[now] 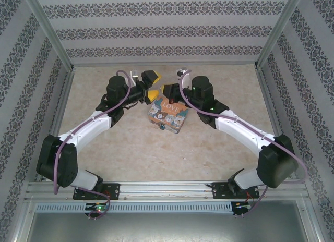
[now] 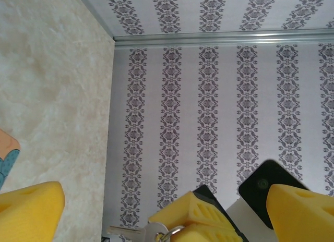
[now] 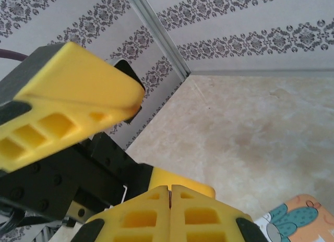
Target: Unlock the padlock with the key
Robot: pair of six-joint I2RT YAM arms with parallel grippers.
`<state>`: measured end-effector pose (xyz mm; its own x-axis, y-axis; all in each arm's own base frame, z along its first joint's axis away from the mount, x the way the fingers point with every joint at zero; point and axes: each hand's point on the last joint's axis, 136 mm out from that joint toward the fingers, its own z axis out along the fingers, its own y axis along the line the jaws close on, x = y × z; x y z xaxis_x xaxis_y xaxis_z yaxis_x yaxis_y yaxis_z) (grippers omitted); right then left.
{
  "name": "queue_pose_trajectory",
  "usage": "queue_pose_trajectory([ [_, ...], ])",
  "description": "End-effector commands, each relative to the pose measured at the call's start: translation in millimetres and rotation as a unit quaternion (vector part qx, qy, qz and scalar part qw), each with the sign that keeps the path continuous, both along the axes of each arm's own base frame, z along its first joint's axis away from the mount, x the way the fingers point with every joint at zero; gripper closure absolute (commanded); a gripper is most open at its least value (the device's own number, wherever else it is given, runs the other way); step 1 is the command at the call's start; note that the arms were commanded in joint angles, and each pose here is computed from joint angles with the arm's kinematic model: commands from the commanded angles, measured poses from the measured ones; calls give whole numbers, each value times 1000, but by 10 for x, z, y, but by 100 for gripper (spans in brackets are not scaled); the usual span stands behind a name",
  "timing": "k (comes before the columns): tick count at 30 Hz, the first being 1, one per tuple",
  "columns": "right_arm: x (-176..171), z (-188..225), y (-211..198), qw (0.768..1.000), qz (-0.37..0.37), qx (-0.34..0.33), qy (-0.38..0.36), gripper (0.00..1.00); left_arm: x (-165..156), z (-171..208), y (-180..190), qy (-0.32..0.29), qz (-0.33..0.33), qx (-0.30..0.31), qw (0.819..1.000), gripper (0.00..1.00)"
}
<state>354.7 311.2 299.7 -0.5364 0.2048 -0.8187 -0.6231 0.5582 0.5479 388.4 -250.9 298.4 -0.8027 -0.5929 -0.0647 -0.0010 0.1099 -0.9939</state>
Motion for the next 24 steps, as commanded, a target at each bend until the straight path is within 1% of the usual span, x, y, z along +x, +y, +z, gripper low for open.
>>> queue_pose_trajectory([
  [1,42,186,155,999,10,14,-29,100,-30,99,-52,-18,-6,-20,1000,1],
  [8,105,143,341,999,27,21,-23,100,-54,126,-27,-22,0,-21,1000,3],
  [12,91,89,369,999,30,19,-18,100,-52,126,-14,-24,4,-15,1000,4],
  [16,60,-7,336,999,28,13,-10,100,-44,171,-3,-30,8,-17,999,8],
  [18,36,-57,309,1000,25,9,-7,100,-42,172,-5,-33,8,-12,999,12],
  [24,-15,-140,247,1000,21,-1,-3,100,-24,167,18,-35,16,1,999,16],
])
